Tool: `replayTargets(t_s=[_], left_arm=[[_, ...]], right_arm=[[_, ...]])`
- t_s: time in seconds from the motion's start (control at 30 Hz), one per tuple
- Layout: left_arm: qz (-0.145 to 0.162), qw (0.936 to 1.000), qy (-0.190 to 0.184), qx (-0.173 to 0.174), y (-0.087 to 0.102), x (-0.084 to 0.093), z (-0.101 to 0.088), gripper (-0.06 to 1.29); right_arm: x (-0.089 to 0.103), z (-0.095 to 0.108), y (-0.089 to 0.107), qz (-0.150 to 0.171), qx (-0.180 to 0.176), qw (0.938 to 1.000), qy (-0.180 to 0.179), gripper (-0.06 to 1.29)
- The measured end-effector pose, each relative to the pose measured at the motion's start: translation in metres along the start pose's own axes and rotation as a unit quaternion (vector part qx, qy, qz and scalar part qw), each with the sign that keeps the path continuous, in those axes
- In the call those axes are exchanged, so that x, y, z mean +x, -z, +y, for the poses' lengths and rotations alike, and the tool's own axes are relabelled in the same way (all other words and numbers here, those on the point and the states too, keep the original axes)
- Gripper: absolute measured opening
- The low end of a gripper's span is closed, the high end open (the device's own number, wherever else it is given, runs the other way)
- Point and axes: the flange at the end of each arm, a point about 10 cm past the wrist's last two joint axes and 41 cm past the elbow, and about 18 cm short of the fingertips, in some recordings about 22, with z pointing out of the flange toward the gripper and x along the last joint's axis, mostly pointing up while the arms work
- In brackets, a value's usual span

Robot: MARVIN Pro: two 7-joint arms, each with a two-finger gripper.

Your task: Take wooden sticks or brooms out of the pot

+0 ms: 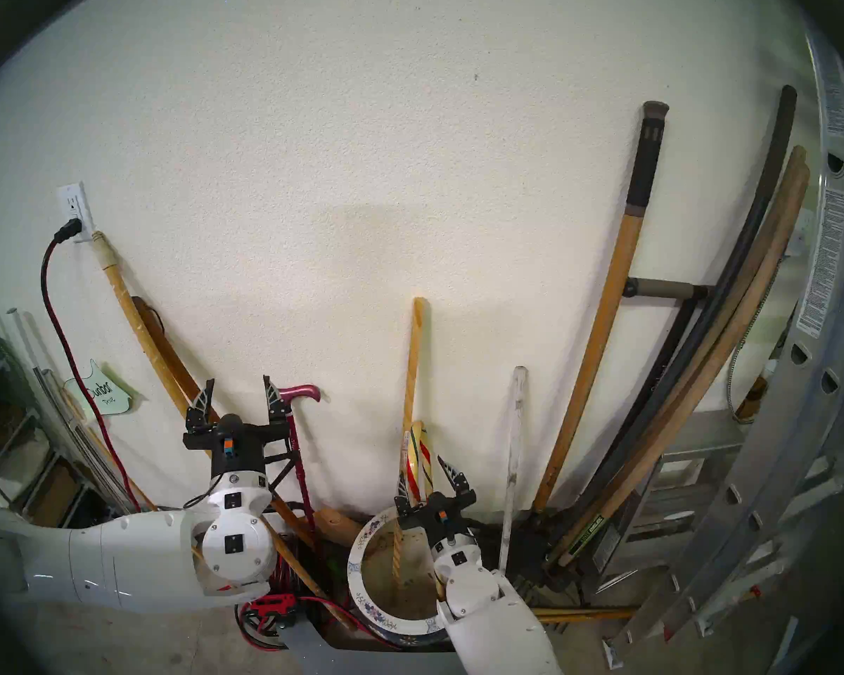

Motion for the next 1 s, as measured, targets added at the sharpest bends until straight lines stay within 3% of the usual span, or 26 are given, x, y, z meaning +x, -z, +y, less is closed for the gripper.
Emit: replayTargets(t_s=[0.57, 1.0], left_arm=[[0.0, 1.0, 0.0, 0.0, 0.0, 0.0, 0.0, 1.23], [0.0, 1.0, 0.0, 0.0, 0.0, 0.0, 0.0, 1.23]], right_arm=[[-0.006, -0.01, -0.009, -0.007, -0.005, 0.9999, 0.012, 1.22], [-0.009, -0.01, -0.021, -0.02, -0.033, 0.999, 0.023, 1.22]])
